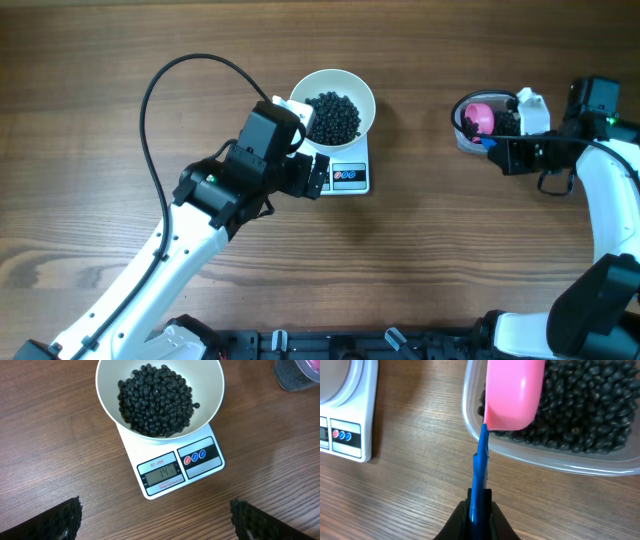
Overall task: Scoop item into bowl and weigh 150g on scale
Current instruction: 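Dip the pink scoop into the container to pick up a few beans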
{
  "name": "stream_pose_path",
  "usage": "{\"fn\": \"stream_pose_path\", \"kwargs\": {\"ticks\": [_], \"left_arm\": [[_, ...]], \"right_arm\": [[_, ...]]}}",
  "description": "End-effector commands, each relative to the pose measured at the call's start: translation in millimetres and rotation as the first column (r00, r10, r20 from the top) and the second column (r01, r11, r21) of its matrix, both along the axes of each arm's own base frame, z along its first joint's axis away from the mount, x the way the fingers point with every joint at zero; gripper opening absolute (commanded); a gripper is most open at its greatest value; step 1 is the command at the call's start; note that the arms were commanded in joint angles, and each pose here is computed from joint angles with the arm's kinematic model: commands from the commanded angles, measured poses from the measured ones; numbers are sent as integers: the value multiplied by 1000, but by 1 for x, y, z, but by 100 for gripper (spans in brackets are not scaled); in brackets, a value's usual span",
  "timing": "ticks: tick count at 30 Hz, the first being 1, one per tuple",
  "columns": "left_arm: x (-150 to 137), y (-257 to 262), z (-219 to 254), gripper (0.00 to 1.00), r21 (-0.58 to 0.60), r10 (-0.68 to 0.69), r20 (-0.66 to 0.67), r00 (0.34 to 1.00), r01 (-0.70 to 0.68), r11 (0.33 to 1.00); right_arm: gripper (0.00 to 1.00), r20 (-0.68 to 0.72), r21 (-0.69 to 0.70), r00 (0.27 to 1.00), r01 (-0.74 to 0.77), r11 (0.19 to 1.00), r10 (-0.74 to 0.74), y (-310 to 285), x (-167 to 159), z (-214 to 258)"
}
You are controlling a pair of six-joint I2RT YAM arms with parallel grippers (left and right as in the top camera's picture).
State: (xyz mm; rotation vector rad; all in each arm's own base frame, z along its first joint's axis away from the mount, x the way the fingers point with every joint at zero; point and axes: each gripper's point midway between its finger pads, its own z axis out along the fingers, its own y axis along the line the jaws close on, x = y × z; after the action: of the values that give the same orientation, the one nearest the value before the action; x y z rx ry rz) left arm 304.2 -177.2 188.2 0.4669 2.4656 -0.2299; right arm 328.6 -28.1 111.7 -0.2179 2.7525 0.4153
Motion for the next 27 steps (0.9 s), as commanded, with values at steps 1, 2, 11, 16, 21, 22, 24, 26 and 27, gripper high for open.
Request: {"fn": "stream_pose_path", "kwargs": {"ticks": [1, 2, 11, 16, 21, 22, 24, 26, 27], "left_arm": [[3, -3, 3, 100, -4, -12, 7, 1000, 12, 1000], [3, -3, 3, 100, -4, -12, 7, 1000, 12, 1000], [3, -3, 3, 100, -4, -12, 7, 1000, 12, 1000], [3, -3, 3, 100, -4, -12, 7, 1000, 12, 1000], [3, -3, 4, 100, -5, -12, 8, 1000, 12, 1000], [3, -3, 4, 100, -5, -12, 8, 1000, 12, 1000], [3, -3, 3, 100, -4, -12, 7, 1000, 12, 1000], [3, -3, 3, 100, -4, -12, 7, 1000, 12, 1000], [3, -3, 3, 100, -4, -12, 7, 1000, 12, 1000]], "right_arm": [[4, -2, 72, 999, -33, 997, 33, 13, -2, 0], [4, -2, 74, 1000, -30, 997, 31, 13, -2, 0], [4, -14, 98, 998, 61, 993, -60, 11, 4, 2], [4, 6, 174, 999, 39, 984, -41, 23, 6, 8], [4, 8, 181, 999, 38, 983, -40, 24, 7, 9], [4, 8, 181, 999, 40, 983, -42, 23, 7, 9], [4, 7, 181, 999, 47, 982, -49, 21, 6, 9], [4, 8, 181, 998, 56, 982, -59, 18, 6, 9], [4, 8, 182, 998, 63, 981, -65, 16, 6, 9]]}}
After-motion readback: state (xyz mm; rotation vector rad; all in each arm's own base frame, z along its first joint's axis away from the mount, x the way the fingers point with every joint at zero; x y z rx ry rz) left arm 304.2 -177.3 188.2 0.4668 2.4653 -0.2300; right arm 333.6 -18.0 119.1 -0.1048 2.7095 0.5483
